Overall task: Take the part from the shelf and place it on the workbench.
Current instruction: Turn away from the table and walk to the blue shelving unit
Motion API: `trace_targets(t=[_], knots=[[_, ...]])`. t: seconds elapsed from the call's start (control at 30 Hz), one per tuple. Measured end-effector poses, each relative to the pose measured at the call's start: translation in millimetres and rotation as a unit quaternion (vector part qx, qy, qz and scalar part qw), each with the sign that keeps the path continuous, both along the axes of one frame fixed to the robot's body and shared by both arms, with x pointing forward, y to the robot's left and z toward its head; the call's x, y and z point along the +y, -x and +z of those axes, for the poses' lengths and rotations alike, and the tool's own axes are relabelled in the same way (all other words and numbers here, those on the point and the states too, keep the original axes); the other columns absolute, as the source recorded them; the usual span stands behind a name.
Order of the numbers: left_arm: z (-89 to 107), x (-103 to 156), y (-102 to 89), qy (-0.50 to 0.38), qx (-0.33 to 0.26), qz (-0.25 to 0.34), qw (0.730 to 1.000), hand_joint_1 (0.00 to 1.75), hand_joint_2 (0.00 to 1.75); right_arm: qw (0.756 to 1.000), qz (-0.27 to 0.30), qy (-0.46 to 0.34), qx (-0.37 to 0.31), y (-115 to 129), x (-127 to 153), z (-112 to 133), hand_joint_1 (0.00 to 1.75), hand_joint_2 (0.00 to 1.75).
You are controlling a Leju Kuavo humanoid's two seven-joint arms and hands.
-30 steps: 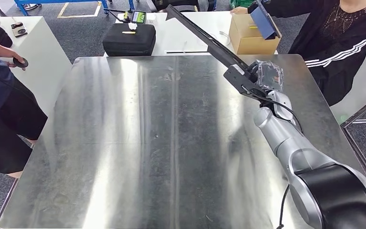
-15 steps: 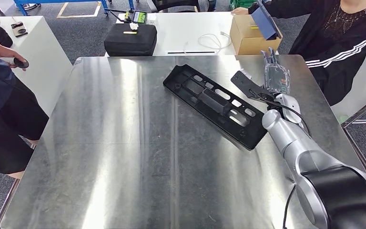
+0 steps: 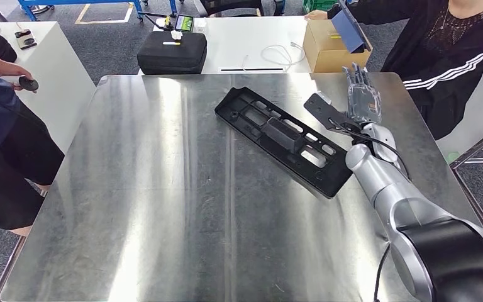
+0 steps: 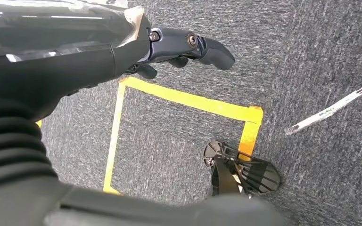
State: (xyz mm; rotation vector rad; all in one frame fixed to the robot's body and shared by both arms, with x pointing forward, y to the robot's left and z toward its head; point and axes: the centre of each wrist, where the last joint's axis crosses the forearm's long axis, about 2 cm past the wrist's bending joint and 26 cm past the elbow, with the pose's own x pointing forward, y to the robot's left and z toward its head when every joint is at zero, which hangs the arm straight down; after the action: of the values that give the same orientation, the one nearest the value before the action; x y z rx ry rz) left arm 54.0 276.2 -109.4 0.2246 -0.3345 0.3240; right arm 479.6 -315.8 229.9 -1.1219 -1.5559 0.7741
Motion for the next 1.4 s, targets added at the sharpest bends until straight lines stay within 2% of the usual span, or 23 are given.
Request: trace_targets(t=[0.1, 0.17, 0.2, 0.27, 0.33, 0.4, 0.47, 0.63, 0.97, 1.2, 1.4], knots=[[0.0, 0, 0.0, 0.001, 0.002, 0.001, 1.0, 0.0, 0.0, 0.995, 0.049, -0.078, 0.037, -1, 6, -1, 0.0, 0.0], [0.0, 0, 0.0, 0.003, 0.005, 0.003, 1.0, 0.0, 0.0, 0.968, 0.124, -0.197, 0.09, -3, 15, -3, 0.0, 0.0], [0.0, 0, 0.1, 0.004, 0.006, 0.004, 1.0, 0.0, 0.0, 0.939, 0.176, -0.27, 0.121, -3, 21, -3, 0.0, 0.0], [-0.1, 0, 0.3, 0.004, 0.005, 0.009, 1.0, 0.0, 0.0, 0.856, 0.289, -0.395, 0.167, -2, 33, -3, 0.0, 0.0], [-0.2, 0, 1.2, 0.003, 0.002, 0.015, 1.0, 0.0, 0.0, 0.782, 0.38, -0.459, 0.183, 3, 47, -7, 0.0, 0.0], [-0.3, -1, 2.4, 0.005, -0.004, 0.021, 1.0, 0.0, 0.0, 0.736, 0.434, -0.488, 0.18, 10, 61, -14, 0.0, 0.0], [-0.4, -3, 3.8, 0.007, -0.007, 0.026, 1.0, 0.0, 0.0, 0.711, 0.459, -0.503, 0.173, 20, 75, -23, 0.0, 0.0], [-0.7, -5, 5.9, 0.01, -0.007, 0.03, 0.999, 0.0, 0.0, 0.691, 0.485, -0.511, 0.162, 32, 91, -26, 0.0, 0.0], [-0.8, -5, 7.0, 0.012, -0.006, 0.032, 0.999, 0.0, 0.0, 0.691, 0.515, -0.48, 0.164, 39, 101, -24, 0.0, 0.0], [-1.0, -5, 8.3, 0.02, -0.007, 0.039, 0.999, 0.0, 0.0, 0.688, 0.551, -0.443, 0.164, 66, 119, -31, 0.0, 0.0], [-1.2, -4, 9.1, 0.023, -0.01, 0.041, 0.999, 0.0, 0.0, 0.689, 0.569, -0.415, 0.17, 76, 130, -31, 0.0, 0.0]])
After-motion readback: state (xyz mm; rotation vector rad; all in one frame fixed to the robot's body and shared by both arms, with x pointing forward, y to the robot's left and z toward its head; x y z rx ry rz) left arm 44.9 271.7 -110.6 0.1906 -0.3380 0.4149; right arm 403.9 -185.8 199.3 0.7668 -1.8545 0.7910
